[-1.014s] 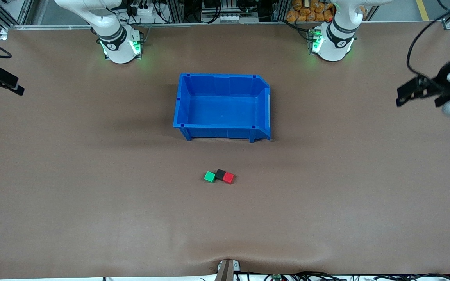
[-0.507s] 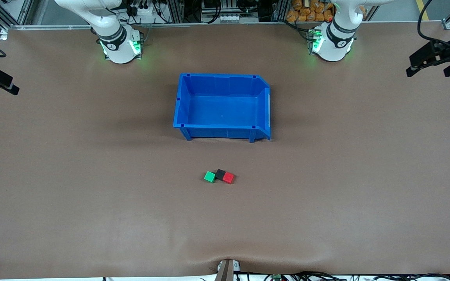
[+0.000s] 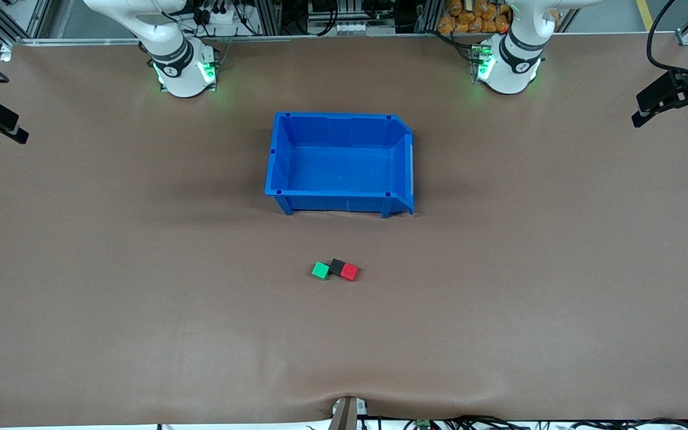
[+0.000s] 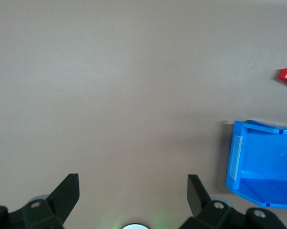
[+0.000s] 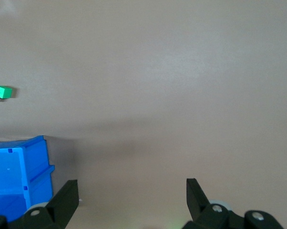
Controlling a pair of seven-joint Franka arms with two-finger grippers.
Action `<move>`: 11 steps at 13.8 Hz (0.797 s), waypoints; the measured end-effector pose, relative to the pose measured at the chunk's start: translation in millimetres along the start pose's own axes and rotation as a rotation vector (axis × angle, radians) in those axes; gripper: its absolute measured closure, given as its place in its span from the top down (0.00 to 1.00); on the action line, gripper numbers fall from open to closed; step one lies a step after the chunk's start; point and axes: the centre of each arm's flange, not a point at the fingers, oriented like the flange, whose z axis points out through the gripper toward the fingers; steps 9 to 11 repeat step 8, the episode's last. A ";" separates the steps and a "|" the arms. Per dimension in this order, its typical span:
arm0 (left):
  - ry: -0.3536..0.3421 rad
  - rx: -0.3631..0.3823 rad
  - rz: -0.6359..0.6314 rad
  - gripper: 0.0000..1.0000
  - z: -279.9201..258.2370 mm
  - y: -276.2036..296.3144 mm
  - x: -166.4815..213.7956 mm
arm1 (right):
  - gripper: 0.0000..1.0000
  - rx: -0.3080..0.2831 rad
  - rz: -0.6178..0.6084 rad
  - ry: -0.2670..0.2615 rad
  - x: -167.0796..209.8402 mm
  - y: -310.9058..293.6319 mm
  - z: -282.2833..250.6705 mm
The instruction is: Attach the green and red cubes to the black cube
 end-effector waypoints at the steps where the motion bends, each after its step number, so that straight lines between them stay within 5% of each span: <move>1: -0.005 0.000 -0.001 1.00 2.8 -0.4 1.7 | 1.00 0.000 -0.002 0.001 -0.1 -1.3 -0.4; 11: -0.024 0.000 -0.006 1.00 16.5 -3.2 11.2 | 1.00 -0.001 -0.027 -0.012 1.0 -14.5 3.8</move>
